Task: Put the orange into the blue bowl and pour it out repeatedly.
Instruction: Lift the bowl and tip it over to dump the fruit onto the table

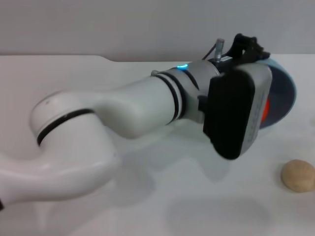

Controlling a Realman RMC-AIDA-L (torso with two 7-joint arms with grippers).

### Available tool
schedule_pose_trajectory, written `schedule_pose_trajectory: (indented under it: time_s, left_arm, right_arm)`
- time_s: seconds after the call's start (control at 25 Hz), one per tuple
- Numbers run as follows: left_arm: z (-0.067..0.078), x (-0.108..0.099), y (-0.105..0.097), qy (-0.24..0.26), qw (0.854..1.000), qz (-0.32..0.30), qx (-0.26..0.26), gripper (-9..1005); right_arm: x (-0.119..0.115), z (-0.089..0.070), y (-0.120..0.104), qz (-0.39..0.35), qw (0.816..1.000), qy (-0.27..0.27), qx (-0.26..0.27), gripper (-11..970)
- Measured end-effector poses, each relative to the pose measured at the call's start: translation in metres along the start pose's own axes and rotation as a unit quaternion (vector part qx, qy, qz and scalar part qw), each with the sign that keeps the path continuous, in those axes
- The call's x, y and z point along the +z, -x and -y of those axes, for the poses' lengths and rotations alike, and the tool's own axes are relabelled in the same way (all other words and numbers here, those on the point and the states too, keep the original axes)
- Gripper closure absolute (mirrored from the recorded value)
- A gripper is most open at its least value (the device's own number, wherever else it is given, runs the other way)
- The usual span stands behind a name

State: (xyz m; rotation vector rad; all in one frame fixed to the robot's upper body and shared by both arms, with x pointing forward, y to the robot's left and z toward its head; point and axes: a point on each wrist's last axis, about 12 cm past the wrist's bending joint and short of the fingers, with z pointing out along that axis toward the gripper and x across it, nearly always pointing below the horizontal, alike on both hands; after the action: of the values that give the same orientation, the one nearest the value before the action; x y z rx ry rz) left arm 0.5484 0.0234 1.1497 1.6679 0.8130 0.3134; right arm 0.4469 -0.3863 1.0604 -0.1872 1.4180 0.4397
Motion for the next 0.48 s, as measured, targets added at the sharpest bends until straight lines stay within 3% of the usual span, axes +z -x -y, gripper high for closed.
schedule_pose_trajectory:
  time_s: [0.28,0.48]
  left_arm:
    - [0.015,-0.016,0.003,0.073,0.993,0.027,0.092,998]
    - [0.026,-0.020,-0.002,0.084,0.991,0.025,0.100,998]
  right_arm:
    - [-0.004,0.006,0.005,0.021,0.999,-0.026,-0.002,280]
    - [-0.005,0.008,0.006,0.024,0.999,-0.034,-0.003,287]
